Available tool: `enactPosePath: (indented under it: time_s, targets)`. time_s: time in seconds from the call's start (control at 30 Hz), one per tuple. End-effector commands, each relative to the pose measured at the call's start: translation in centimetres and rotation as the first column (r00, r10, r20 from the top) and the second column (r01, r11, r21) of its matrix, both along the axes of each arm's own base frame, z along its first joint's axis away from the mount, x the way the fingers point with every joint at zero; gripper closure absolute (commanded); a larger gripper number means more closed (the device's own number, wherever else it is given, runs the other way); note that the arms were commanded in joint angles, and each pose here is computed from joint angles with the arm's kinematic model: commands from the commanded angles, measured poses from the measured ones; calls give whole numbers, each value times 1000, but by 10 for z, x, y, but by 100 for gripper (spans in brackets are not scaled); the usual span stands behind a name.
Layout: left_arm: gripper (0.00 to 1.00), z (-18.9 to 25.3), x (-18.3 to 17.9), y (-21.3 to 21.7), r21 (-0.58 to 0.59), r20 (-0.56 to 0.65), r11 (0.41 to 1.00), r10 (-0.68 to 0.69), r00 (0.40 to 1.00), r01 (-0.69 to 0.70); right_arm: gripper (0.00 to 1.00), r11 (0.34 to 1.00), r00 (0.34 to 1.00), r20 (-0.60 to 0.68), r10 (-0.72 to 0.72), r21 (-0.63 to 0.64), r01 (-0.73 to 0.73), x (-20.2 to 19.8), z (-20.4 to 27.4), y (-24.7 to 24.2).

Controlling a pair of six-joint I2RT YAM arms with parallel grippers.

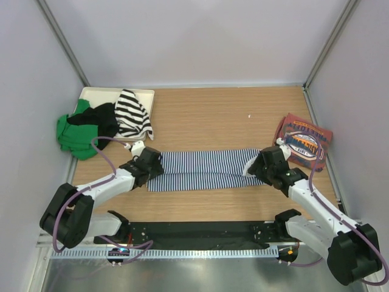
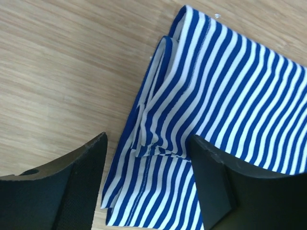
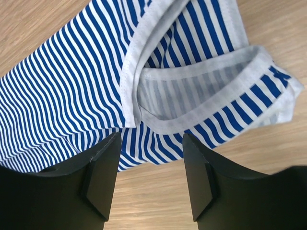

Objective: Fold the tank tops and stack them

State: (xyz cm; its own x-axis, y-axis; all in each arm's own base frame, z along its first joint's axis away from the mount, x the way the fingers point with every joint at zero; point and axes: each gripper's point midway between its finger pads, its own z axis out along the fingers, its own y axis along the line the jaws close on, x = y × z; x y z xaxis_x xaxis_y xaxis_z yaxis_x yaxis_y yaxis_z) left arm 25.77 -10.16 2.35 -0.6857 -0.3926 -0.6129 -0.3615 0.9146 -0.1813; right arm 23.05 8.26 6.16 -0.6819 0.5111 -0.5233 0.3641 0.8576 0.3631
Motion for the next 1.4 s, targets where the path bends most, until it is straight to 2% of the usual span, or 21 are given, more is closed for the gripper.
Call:
enactPosePath:
  time_s: [0.0, 0.03, 0.33, 0.5, 0.53, 0.6, 0.63, 0.73, 0.8, 0.83, 0.9, 1.03, 1.1, 1.13, 1.17, 1.2, 1.23, 1.27, 1.3, 1.37]
  targets:
    - [31, 9, 18, -11, -44, 67, 999, 1, 998, 2, 40, 994, 994, -4, -112, 17, 112, -9, 9, -10]
    - [38, 8, 17, -12, -49, 66, 999, 3, 998, 0, 40, 992, 993, -14, -121, 23, 121, -12, 8, -10]
    - [79, -10, 19, -9, -11, 34, 1000, 9, 999, -9, 41, 970, 970, -86, -229, 62, 235, -30, -17, -15]
    - [94, -13, 18, -9, -5, 21, 1000, 5, 1000, -5, 44, 965, 963, -85, -254, 43, 259, -17, -28, -16]
    - [98, -12, 16, -8, -5, 18, 1000, 6, 1000, -5, 48, 966, 965, -68, -253, 45, 256, -10, -24, -14]
    - [99, -11, 14, -8, -9, 18, 1000, 8, 1000, -8, 54, 968, 965, -88, -249, 14, 251, -5, -30, -15]
    - [100, -8, 13, -8, -18, 21, 1000, 7, 1000, -7, 62, 971, 970, -61, -237, 25, 238, 7, -25, -11]
    - [100, -9, 5, -12, -61, 10, 998, 2, 1000, -1, 76, 975, 974, -41, -221, 5, 221, 27, -20, -7]
    - [100, -12, -1, -14, -87, 1, 996, -2, 1000, 2, 82, 975, 974, -55, -222, -32, 220, 37, -23, -8]
    - [100, -12, -4, -16, -105, -4, 994, -1, 1000, 1, 86, 980, 980, -20, -198, -25, 198, 53, -13, -4]
    - [100, -16, -11, -20, -123, -12, 992, -16, 1000, 15, 89, 986, 985, -33, -167, -6, 167, 67, -13, 3]
    - [100, -20, -23, -34, -150, -20, 987, -54, 998, 50, 96, 996, 999, -37, -33, 85, 36, 122, -12, 32]
    - [100, -25, -35, -49, -173, -44, 979, -116, 992, 106, 97, 993, 998, -44, 38, 118, -33, 141, -14, 44]
    - [100, -26, -39, -55, -177, -50, 976, -136, 989, 126, 98, 986, 998, -4, 64, 152, -63, 165, 4, 55]
    - [100, -27, -47, -64, -180, -56, 970, -178, 982, 165, 98, 985, 994, -61, 85, 156, -75, 172, -18, 60]
    - [100, -28, -52, -70, -194, -64, 966, -185, 981, 169, 98, 980, 994, -5, 109, 168, -107, 201, 3, 70]
    - [100, -30, -58, -75, -195, -72, 964, -199, 977, 182, 98, 973, 990, -24, 141, 190, -133, 207, 1, 77]
    - [100, -31, -70, -88, -201, -75, 953, -246, 966, 227, 98, 970, 985, -74, 159, 199, -141, 215, -21, 83]
    - [100, -31, -74, -94, -209, -71, 952, -242, 968, 222, 98, 961, 983, -20, 183, 216, -175, 240, -4, 93]
    - [100, -31, -93, -118, -214, -70, 932, -313, 947, 292, 97, 939, 970, -58, 235, 271, -211, 253, -29, 109]
